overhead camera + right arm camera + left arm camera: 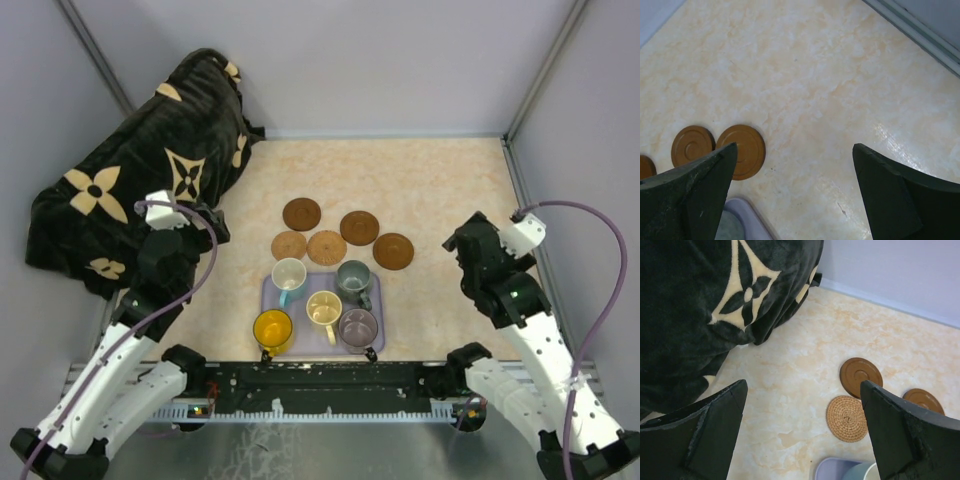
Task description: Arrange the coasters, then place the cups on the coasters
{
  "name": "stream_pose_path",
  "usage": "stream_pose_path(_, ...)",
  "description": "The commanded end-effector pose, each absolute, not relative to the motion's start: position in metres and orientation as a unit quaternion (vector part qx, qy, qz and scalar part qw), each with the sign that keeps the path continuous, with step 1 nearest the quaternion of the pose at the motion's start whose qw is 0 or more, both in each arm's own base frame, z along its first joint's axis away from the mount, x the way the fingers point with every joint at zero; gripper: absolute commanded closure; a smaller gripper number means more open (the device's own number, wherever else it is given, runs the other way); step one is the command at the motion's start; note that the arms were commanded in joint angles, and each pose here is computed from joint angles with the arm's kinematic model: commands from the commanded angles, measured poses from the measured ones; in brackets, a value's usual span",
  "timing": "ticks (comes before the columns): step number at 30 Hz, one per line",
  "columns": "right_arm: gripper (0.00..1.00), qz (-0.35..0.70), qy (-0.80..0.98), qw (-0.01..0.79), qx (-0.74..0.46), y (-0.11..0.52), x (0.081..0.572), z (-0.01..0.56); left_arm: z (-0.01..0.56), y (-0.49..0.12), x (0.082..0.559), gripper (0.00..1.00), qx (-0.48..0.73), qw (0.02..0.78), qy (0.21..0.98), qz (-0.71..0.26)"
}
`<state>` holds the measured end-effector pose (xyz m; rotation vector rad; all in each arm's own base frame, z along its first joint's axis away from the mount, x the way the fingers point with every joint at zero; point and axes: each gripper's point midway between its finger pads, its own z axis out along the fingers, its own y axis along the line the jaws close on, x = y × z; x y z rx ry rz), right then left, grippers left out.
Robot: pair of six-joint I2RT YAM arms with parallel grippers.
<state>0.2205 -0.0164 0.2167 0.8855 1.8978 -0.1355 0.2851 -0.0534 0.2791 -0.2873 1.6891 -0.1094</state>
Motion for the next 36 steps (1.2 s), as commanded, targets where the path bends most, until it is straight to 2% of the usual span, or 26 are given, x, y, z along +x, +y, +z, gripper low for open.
stream_pose_path(1,0.01,-0.020,0.771,0.560,0.304,-0.010,0.229,0.253,0.292,-0.050,0.280,0.00,-0.172,0.687,0.700,-0.091)
stream_pose_path(7,0.01,-0.019,0.776,0.566,0.276,-0.008,0.226,0.263,0.289,-0.039,0.279,0.00,-0.182,0.671,0.717,-0.053)
stream_pose_path(12,0.01,-0.017,0.803,0.542,0.245,0.007,0.240,0.254,0.291,-0.054,0.283,0.00,-0.123,0.668,0.732,-0.056)
stream_pose_path(16,0.01,-0.005,0.816,0.536,0.215,0.021,0.254,0.247,0.283,-0.072,0.284,0.00,-0.082,0.638,0.762,-0.076)
stream_pose_path(22,0.02,-0.006,0.829,0.531,0.176,0.038,0.282,0.247,0.272,-0.099,0.292,0.00,-0.060,0.635,0.758,-0.134)
stream_pose_path(25,0.13,-0.005,0.839,0.522,0.151,0.050,0.299,0.247,0.265,-0.106,0.298,0.00,-0.065,0.626,0.764,-0.145)
stream_pose_path(28,0.30,-0.003,0.845,0.520,0.129,0.060,0.316,0.248,0.263,-0.112,0.307,0.00,-0.065,0.617,0.770,-0.147)
stream_pose_path(32,0.48,0.000,0.849,0.518,0.106,0.075,0.341,0.252,0.254,-0.123,0.324,0.00,-0.053,0.600,0.786,-0.139)
stream_pose_path(33,0.54,0.002,0.851,0.515,0.101,0.079,0.347,0.251,0.252,-0.125,0.328,0.00,-0.052,0.595,0.790,-0.136)
stream_pose_path(36,0.85,0.013,0.860,0.505,0.080,0.095,0.368,0.246,0.241,-0.128,0.340,0.00,-0.052,0.582,0.802,-0.123)
